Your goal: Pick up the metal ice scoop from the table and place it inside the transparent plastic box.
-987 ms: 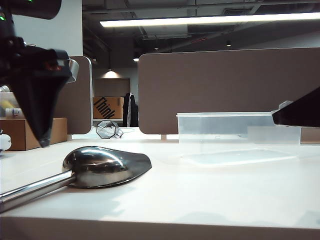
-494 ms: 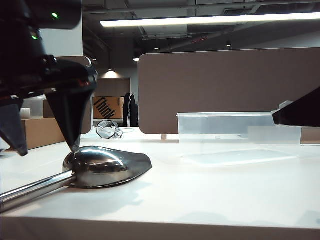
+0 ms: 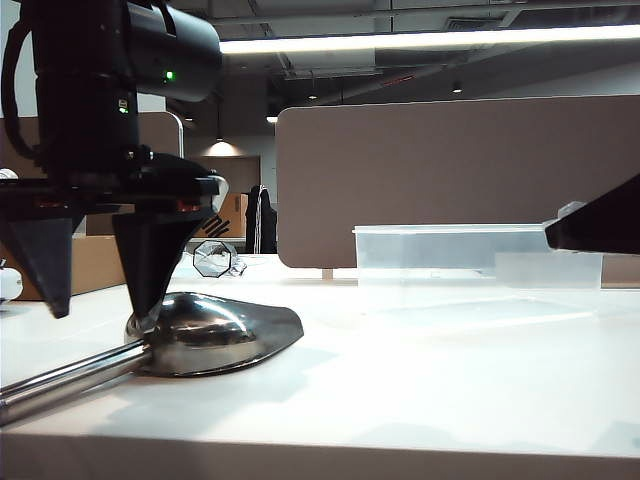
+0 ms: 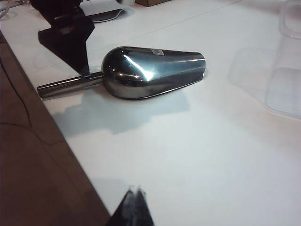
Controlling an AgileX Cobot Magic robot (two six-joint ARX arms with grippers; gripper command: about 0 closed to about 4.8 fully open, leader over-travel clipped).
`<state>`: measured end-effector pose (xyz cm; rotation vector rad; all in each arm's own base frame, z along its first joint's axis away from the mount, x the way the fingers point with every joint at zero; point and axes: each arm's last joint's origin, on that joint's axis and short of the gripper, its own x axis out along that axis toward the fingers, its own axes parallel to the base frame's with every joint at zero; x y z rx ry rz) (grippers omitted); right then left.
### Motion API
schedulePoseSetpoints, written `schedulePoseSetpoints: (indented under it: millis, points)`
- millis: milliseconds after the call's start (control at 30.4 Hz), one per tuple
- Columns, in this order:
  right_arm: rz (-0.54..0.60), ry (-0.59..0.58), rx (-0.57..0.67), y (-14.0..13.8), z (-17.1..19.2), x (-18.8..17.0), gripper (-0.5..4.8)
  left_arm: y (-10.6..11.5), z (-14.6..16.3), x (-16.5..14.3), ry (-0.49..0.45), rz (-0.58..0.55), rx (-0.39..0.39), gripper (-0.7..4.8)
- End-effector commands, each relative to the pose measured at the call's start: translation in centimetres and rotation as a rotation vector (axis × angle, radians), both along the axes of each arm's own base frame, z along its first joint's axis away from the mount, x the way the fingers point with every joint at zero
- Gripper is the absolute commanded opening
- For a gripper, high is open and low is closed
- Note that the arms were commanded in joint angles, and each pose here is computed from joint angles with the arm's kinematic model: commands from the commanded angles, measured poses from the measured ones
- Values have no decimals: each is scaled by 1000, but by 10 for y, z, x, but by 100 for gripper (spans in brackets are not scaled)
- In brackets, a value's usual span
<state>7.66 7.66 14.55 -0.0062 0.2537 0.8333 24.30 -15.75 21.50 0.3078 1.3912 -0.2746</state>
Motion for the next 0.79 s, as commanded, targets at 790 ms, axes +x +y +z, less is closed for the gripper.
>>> schedulePoseSetpoints:
  millis: [790]
  points:
    - [-1,-13,10,0,2,0,-1,-12,-37,17,96,-53,4,426]
